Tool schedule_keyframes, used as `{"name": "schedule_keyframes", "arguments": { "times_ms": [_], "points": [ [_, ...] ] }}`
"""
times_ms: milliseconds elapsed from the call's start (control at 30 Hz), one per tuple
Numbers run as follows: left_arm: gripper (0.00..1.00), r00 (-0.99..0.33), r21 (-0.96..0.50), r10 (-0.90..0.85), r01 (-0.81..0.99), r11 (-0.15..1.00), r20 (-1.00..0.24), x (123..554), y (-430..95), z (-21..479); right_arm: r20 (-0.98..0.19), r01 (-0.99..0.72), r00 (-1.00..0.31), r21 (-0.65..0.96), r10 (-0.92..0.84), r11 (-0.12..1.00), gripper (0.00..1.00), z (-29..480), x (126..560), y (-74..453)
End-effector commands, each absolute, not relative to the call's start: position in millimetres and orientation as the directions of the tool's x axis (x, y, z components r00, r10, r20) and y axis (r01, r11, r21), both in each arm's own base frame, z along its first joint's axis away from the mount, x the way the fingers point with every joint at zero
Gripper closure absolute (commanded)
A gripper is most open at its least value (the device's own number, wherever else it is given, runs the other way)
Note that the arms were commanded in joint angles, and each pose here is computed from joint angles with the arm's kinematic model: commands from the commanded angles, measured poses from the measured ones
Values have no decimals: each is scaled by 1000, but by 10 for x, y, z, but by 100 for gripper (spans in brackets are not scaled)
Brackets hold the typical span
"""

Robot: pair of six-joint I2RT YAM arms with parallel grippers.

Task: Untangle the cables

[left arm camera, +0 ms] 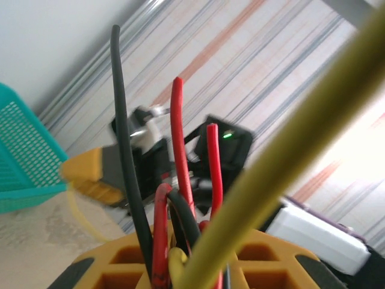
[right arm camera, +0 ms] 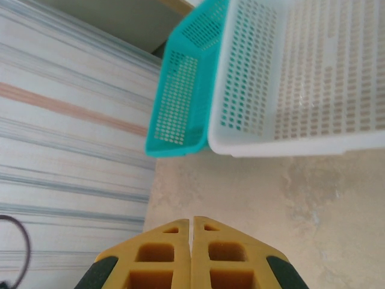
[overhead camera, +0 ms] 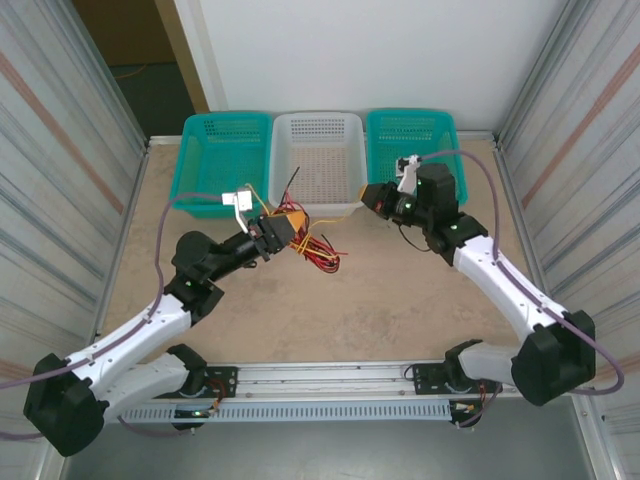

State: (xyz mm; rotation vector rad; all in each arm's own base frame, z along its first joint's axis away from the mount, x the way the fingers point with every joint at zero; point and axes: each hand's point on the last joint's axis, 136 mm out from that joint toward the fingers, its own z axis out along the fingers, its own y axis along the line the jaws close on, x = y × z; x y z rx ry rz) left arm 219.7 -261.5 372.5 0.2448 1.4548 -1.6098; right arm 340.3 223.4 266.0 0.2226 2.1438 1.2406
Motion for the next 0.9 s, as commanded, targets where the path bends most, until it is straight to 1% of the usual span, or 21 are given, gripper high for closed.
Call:
{"name": "schedule_keyframes", "arguments": {
  "times_ms": [0, 167, 233, 300, 333, 367, 400, 467, 567, 733, 867],
  "points": [
    [100, -488, -570, -549, 821, -25, -679, 1890, -2511, 4389, -383, -110, -795, 853, 470, 510, 100, 2346, 3444, 2315],
    [100, -442, -572, -651, 820, -14, -618, 1985, -2362, 4581, -326, -66, -857, 838, 399, 542, 100, 1772, 3071, 2594],
    [100, -414, -571, -675, 821, 12, -610, 2050, -2321, 4615, -296, -43, -871, 841, 392, 540, 100, 1588, 2925, 2650],
    [100, -361, -590, -713, 802, 91, -601, 2185, -2239, 4574, -271, -25, -878, 849, 395, 527, 100, 1470, 2785, 2673],
    [100, -330, -620, -737, 770, 152, -590, 2289, -2162, 4522, -264, -22, -880, 854, 395, 521, 100, 1447, 2728, 2676],
    [100, -288, -665, -756, 704, 250, -588, 2434, -2043, 4406, -263, -24, -880, 856, 396, 516, 100, 1446, 2665, 2672],
    [100, -235, -687, -767, 644, 337, -596, 2530, -1917, 4308, -269, -37, -880, 859, 390, 510, 100, 1481, 2594, 2671],
    [100, -139, -715, -789, 538, 447, -598, 2651, -1661, 4137, -295, -67, -875, 859, 384, 508, 100, 1577, 2470, 2636],
    [100, -85, -736, -774, 389, 554, -628, 2798, -1398, 3831, -365, -129, -851, 842, 378, 524, 100, 1849, 2323, 2507],
    [100, -126, -733, -735, 290, 615, -666, 2887, -1320, 3367, -541, -252, -734, 778, 411, 575, 100, 2605, 2191, 2102],
    [100, -180, -754, -736, 247, 609, -653, 2894, -1312, 3040, -643, -303, -612, 728, 460, 615, 100, 3230, 2197, 1723]
  ]
}}
